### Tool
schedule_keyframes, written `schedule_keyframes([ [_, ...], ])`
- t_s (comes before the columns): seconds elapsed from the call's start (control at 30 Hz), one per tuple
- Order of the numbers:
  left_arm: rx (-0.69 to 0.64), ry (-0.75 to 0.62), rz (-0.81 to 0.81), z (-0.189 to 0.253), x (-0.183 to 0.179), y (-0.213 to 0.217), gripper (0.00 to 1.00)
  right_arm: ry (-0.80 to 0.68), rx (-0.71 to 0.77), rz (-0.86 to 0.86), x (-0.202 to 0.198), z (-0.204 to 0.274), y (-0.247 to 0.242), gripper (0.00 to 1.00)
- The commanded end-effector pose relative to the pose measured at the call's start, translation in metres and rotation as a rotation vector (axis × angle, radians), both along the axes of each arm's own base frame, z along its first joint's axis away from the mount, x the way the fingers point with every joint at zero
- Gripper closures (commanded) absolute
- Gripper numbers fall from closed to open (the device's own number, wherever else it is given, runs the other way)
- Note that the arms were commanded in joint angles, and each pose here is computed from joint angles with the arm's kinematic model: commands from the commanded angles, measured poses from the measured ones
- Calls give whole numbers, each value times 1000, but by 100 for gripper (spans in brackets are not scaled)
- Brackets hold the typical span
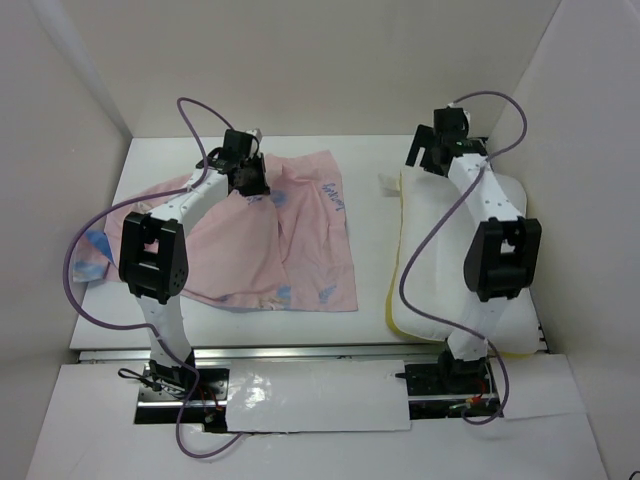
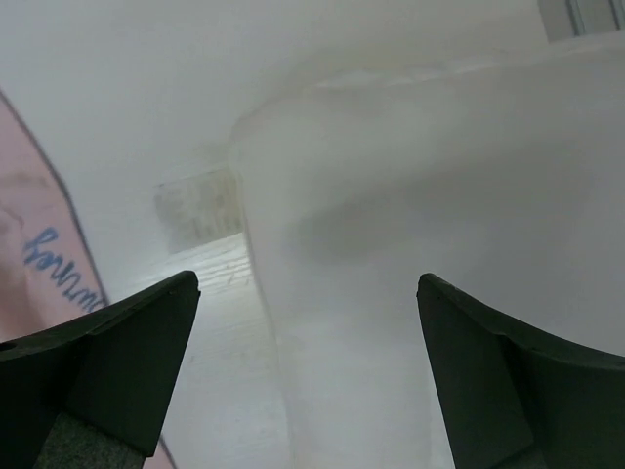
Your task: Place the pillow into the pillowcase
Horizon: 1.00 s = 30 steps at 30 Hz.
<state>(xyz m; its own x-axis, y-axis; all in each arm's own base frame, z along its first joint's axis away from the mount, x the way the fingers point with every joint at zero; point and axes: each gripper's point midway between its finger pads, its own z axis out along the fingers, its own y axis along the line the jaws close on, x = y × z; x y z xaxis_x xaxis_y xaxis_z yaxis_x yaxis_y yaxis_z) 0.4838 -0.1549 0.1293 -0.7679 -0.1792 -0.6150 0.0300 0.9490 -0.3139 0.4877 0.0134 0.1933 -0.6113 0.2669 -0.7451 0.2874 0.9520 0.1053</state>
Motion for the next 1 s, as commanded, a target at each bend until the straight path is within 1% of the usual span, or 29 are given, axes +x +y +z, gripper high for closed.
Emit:
schedule_keyframes([
  [0.0, -9, -57, -26, 23, 7, -5, 100, 114, 27, -3, 26, -57, -4, 0],
  [0.03, -2, -53, -32, 22, 8, -5, 100, 92, 33, 15, 31, -48, -2, 0],
  [0.07, -4, -61, -32, 28, 9, -6, 100, 162, 30, 64, 33, -76, 3, 0],
  [0.13, 4, -59, -39, 27, 11, -6, 100, 220, 36, 94, 34, -106, 11, 0],
  [0.23, 5, -52, -52, 26, 11, -7, 100, 257, 17, 154, 30, -138, 21, 1],
  [0.27, 5, -54, -52, 26, 13, -7, 100, 279, 22, 178, 30, -153, 24, 6],
  [0.3, 5, -54, -52, 26, 13, -8, 100, 299, 25, 196, 28, -162, 26, 14],
  [0.33, -6, -50, -62, 24, 15, -11, 100, 315, 28, 214, 28, -167, 28, 30],
  [0.37, -8, -51, -77, 25, 14, -12, 100, 306, 30, 230, 34, -164, 30, 79],
  [0.4, -6, -42, -78, 23, 14, -12, 100, 293, 21, 251, 37, -159, 37, 100],
  [0.43, -9, -55, -78, 29, 17, -13, 100, 285, 1, 294, 36, -155, 49, 100],
  [0.5, -7, -46, -78, 28, 15, -12, 100, 162, -50, 350, 48, -108, 65, 100],
  [0.53, -7, -46, -78, 28, 15, -12, 100, 129, -101, 403, 45, -95, 83, 100],
  [0.57, -16, -54, -84, 31, 16, -14, 100, 45, -122, 440, 43, -58, 94, 100],
  [0.6, -15, -54, -75, 32, 18, -10, 100, -16, -138, 475, 42, -39, 107, 100],
  [0.63, -22, -53, -81, 32, 17, -11, 100, -59, -160, 525, 37, -24, 118, 100],
  [0.67, -24, -63, -81, 37, 17, -11, 100, -71, -154, 604, 21, -23, 144, 100],
  [0.7, -36, -50, -82, 34, 14, -13, 100, -130, -147, 628, 12, 3, 154, 100],
  [0.73, -45, -43, -93, 33, 10, -14, 100, -153, -150, 705, -5, 12, 177, 100],
  [0.77, -49, -59, -93, 42, 9, -14, 100, -140, -142, 734, -12, 6, 187, 100],
  [0.8, -46, -45, -93, 36, 6, -14, 100, -172, -140, 750, -18, 17, 195, 100],
  [0.97, -44, -76, -60, 54, -1, -7, 100, -156, -118, 908, -52, 9, 245, 100],
])
